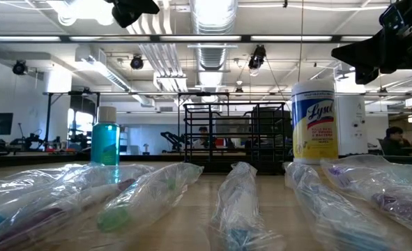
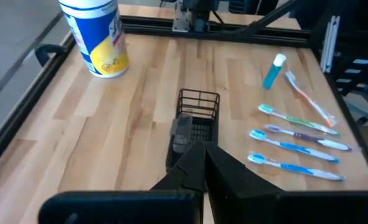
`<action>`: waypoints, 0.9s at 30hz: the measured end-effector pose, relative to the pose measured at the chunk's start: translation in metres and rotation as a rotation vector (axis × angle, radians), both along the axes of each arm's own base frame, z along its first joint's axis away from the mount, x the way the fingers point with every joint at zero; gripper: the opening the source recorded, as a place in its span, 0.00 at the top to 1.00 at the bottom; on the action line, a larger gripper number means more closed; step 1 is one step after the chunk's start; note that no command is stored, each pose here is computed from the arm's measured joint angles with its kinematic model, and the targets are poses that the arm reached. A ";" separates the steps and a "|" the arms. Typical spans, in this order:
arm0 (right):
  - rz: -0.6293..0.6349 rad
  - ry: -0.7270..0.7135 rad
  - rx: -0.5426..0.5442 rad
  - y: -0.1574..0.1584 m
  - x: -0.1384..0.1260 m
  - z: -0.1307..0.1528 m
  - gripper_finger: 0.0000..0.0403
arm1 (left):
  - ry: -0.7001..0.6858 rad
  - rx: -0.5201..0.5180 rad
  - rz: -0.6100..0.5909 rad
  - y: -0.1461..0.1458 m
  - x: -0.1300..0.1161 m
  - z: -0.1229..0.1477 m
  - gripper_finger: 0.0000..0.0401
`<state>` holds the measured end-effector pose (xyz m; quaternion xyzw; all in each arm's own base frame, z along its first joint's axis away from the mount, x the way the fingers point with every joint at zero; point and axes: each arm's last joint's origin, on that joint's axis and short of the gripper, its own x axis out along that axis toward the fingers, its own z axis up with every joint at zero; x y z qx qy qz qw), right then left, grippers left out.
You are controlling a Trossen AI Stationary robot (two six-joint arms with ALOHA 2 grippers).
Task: Pick & Place toothbrushing station
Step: Put the blue mouthwash into the wire organizer
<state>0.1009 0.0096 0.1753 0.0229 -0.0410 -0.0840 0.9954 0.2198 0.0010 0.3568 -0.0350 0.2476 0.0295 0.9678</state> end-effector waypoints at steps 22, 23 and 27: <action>-0.009 0.017 -0.104 0.000 0.000 0.000 0.98 | 0.492 -0.123 0.134 -0.036 0.028 -0.020 0.98; -0.009 0.017 -0.104 0.000 0.000 0.000 0.98 | 0.516 -0.128 0.145 -0.037 0.030 -0.022 0.98; -0.011 0.020 -0.122 0.000 0.000 0.000 0.98 | 0.602 -0.135 0.175 -0.042 0.043 -0.033 0.98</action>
